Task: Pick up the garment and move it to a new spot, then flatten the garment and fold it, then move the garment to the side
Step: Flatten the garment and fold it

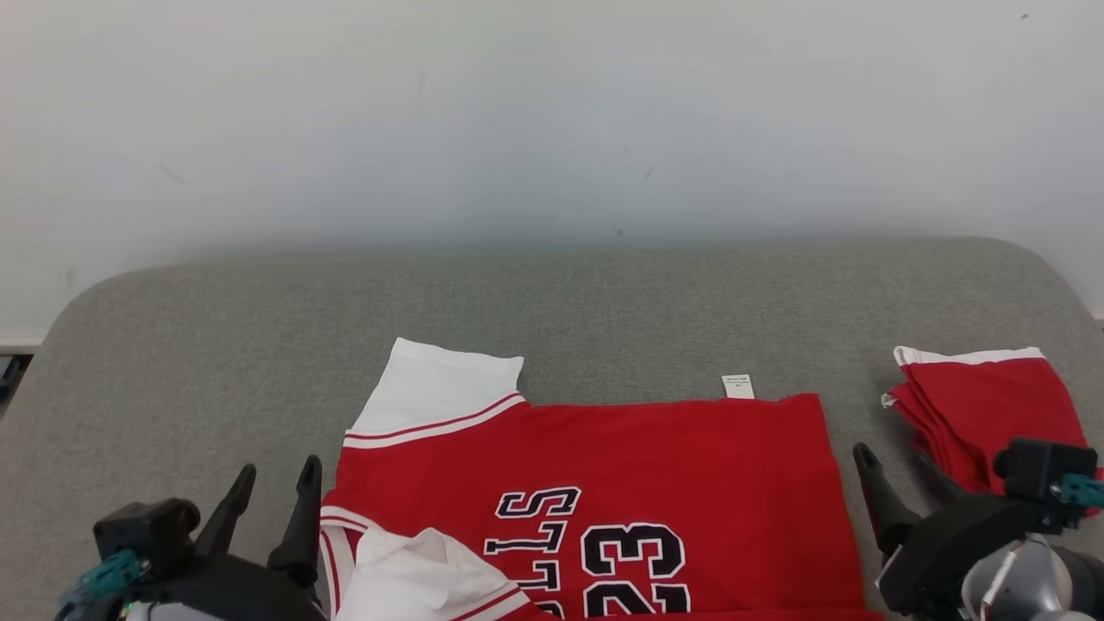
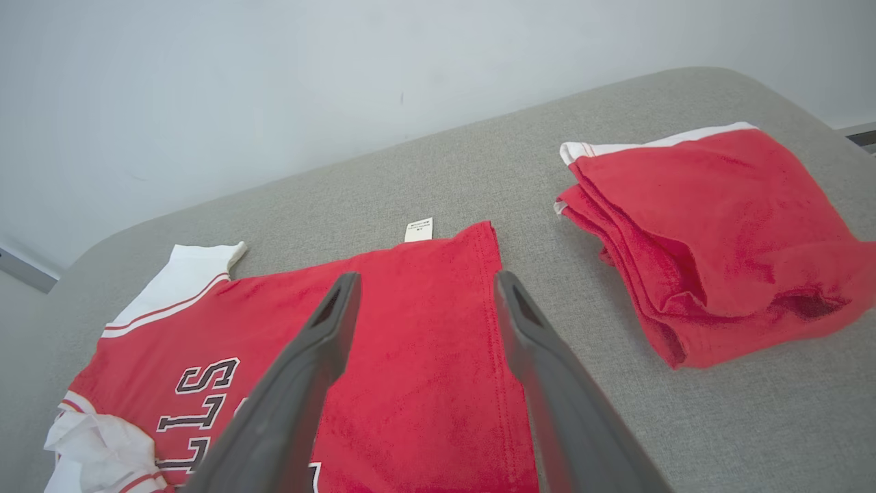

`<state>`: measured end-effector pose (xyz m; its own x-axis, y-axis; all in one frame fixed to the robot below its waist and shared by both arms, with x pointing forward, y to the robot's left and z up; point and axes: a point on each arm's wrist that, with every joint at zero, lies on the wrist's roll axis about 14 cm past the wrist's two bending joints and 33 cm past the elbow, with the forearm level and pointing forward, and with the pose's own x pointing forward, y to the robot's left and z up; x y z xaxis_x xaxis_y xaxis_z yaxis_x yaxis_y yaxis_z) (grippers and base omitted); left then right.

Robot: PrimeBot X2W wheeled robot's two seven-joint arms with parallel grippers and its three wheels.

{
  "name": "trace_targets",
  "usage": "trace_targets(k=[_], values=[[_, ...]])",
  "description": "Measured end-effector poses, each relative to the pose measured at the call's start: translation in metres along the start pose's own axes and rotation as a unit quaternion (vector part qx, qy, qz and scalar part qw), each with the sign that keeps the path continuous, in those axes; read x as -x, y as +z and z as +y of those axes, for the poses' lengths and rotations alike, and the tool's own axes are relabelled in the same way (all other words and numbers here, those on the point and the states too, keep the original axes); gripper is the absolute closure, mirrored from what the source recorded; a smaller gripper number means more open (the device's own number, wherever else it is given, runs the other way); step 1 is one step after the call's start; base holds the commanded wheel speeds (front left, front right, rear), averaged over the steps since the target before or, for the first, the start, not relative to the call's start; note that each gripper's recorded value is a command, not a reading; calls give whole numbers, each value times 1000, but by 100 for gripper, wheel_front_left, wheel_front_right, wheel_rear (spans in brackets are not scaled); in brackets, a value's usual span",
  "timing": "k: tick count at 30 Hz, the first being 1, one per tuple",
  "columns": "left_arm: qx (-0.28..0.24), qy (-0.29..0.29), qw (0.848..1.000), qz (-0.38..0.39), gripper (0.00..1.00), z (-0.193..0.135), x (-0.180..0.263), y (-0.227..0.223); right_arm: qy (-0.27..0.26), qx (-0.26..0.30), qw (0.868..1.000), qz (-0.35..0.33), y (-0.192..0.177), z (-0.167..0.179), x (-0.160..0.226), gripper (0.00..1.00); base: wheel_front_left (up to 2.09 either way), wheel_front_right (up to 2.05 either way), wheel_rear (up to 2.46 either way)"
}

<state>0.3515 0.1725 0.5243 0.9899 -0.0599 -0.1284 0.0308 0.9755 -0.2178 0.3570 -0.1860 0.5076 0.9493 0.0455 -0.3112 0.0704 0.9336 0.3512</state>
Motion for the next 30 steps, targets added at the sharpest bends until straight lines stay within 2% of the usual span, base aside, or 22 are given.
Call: trace_targets(k=[11,20,30], values=[[-43,-59,997,-33,0,-34,-19,9,55,39,995,-73,21,27,-5,0,0,0,0],[-51,-66,996,-18,0,-37,-23,-11,26,52,990,-130,32,4,1,0,0,0,0],[-51,-59,997,-21,0,-31,-23,-18,32,61,985,-158,34,1,3,0,0,0,0]])
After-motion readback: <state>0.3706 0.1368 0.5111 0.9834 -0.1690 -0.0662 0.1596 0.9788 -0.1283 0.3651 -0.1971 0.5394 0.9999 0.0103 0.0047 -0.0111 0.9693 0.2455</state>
